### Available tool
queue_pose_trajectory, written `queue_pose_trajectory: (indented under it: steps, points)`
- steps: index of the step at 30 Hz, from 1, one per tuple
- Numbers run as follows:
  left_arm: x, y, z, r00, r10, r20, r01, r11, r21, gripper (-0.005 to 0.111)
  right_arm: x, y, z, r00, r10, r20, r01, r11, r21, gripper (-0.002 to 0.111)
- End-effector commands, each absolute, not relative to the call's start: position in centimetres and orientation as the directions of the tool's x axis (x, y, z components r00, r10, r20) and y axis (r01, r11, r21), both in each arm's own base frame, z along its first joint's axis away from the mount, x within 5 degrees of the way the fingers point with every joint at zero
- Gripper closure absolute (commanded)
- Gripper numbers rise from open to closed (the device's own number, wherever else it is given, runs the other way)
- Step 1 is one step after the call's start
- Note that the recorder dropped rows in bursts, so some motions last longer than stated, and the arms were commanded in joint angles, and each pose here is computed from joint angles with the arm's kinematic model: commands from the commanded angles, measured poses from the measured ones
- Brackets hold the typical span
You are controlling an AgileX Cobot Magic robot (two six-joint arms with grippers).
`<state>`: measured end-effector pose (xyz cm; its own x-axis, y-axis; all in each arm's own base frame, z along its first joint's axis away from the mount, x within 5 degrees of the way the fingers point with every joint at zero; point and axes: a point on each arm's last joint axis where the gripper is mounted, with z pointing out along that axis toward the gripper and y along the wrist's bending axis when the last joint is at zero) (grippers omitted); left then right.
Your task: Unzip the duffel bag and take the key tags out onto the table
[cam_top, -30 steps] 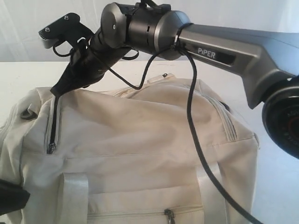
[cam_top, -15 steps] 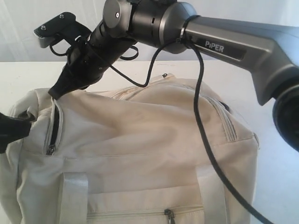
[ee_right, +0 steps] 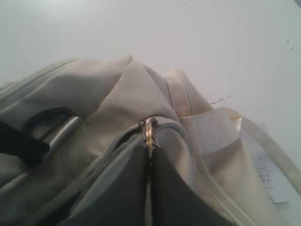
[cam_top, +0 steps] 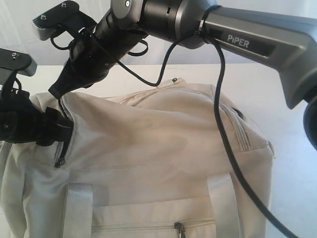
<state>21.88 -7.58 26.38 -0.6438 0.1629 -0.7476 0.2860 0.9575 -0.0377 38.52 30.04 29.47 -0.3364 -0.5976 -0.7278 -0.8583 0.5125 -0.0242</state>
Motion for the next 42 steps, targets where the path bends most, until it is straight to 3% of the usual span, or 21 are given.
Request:
queue_pose_trajectory:
  steps: [1, 6, 13, 21, 32, 42]
  points:
    - [22.4, -7.8, 25.9, -0.659, 0.163, -0.734, 0.282, 0.959, -0.040, 0.066, 38.5, 29.8, 30.2, -0.318, -0.591, -0.741, -0.858, 0.512, -0.040, 0.108]
    - [22.3, -7.7, 25.8, -0.662, 0.184, -0.727, 0.289, 0.957, -0.021, 0.106, 38.7, 29.8, 30.3, -0.312, -0.583, -0.750, -0.854, 0.518, -0.047, 0.108]
    - [20.6, -6.8, 27.7, -0.687, 0.225, -0.691, 0.292, 0.956, 0.020, 0.107, 38.8, 29.8, 30.5, -0.303, -0.570, -0.764, -0.848, 0.527, -0.057, 0.108]
    - [18.0, -5.9, 30.1, -0.645, 0.184, -0.741, 0.271, 0.963, 0.004, 0.107, 38.9, 29.9, 30.5, -0.299, -0.564, -0.770, -0.845, 0.532, -0.061, 0.108]
    - [16.3, -5.2, 30.3, -0.694, 0.192, -0.694, 0.260, 0.966, 0.007, 0.107, 40.0, 29.5, 30.8, -0.280, -0.517, -0.809, -0.813, 0.576, -0.087, 0.108]
    - [16.2, -5.1, 30.2, -0.707, 0.202, -0.678, 0.261, 0.965, 0.014, 0.107, 43.1, 25.9, 28.9, -0.418, -0.447, -0.791, -0.723, 0.690, -0.008, 0.108]
